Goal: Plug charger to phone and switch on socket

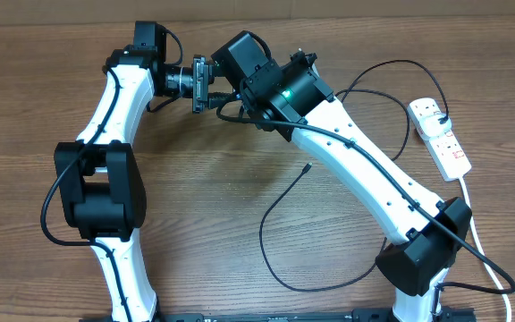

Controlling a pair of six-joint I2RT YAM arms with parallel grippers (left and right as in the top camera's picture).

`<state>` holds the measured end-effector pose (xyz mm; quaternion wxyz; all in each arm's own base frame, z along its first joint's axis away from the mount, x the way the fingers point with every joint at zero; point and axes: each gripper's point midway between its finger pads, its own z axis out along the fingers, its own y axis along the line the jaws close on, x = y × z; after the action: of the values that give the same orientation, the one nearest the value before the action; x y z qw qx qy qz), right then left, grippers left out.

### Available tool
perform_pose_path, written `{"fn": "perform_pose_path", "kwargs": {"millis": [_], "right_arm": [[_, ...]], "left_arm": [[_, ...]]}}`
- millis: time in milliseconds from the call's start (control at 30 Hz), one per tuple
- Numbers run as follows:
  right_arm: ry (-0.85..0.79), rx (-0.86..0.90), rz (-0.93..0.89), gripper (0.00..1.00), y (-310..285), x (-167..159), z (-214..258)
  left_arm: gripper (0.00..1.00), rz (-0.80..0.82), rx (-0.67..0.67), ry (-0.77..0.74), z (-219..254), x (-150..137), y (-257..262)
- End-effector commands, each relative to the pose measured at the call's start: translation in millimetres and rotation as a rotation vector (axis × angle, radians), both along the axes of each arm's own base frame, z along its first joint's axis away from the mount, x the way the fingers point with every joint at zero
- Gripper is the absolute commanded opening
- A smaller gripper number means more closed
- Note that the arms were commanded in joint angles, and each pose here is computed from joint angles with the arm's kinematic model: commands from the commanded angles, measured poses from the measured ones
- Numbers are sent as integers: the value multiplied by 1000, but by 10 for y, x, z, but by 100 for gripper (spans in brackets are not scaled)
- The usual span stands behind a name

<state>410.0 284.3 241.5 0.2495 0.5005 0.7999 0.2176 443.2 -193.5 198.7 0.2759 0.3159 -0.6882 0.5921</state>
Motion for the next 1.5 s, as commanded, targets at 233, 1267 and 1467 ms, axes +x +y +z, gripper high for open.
{"fn": "perform_pose_path", "kwargs": {"millis": [233, 1267, 1467], "right_arm": [[-27, 143, -47, 4, 36, -57, 320], [32, 262, 14, 4, 274, -136, 331], [31, 262, 15, 17, 273, -135, 334]], "left_arm": [[28, -4, 0, -6, 58, 17, -34], [4, -13, -25, -5, 100, 1, -41], [5, -13, -25, -5, 100, 1, -41]]}}
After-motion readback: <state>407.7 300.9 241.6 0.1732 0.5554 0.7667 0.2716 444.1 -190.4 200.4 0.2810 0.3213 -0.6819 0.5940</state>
